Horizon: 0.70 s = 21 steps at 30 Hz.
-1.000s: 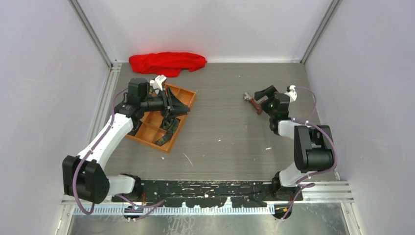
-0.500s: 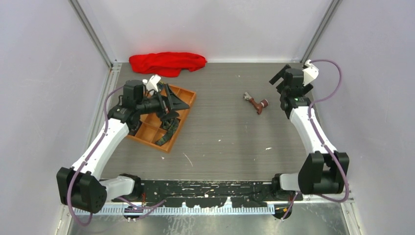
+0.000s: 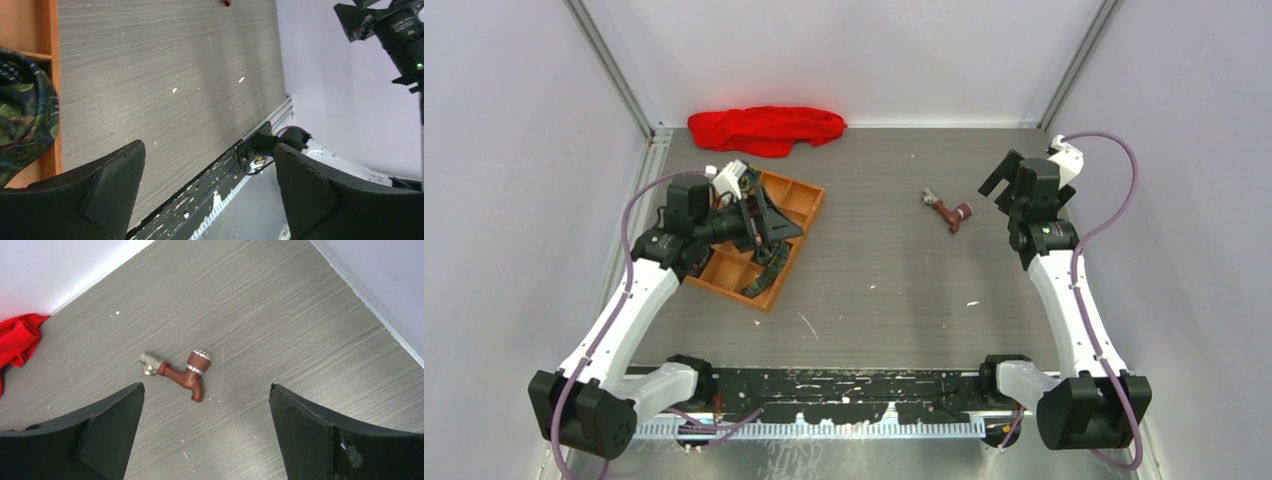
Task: Install the water faucets
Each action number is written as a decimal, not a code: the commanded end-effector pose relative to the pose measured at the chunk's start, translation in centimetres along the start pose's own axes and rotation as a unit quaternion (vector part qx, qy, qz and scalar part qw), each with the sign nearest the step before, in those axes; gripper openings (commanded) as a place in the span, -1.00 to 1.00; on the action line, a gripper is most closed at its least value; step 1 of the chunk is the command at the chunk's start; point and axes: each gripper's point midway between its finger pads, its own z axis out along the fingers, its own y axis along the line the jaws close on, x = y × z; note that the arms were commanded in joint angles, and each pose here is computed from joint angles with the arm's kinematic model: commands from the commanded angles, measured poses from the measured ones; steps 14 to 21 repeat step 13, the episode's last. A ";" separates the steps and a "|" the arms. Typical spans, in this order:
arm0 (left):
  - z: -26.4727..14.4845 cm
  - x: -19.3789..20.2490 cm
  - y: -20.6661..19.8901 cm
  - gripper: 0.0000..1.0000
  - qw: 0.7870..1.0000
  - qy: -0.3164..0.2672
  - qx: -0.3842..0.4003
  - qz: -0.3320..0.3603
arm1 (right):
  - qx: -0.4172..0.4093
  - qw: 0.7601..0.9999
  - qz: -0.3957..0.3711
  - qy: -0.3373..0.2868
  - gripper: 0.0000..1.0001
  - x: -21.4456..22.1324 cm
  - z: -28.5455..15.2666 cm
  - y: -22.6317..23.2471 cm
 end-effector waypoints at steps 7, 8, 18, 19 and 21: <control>-1.8 -0.2 1.0 0.99 0.997 -0.036 -0.050 0.052 | 0.023 1.000 -0.001 -0.016 1.00 -0.7 0.2 -0.7; -1.8 -0.3 1.2 0.99 0.996 -0.037 -0.054 0.052 | 0.025 1.000 0.001 -0.014 1.00 -0.6 0.3 -0.8; -1.7 -0.4 1.5 0.99 0.996 -0.039 -0.058 0.054 | 0.022 1.000 0.003 -0.015 1.00 -0.6 0.4 -0.6; -1.7 -0.4 1.5 0.99 0.996 -0.039 -0.058 0.054 | 0.022 1.000 0.003 -0.015 1.00 -0.6 0.4 -0.6; -1.7 -0.4 1.5 0.99 0.996 -0.039 -0.058 0.054 | 0.022 1.000 0.003 -0.015 1.00 -0.6 0.4 -0.6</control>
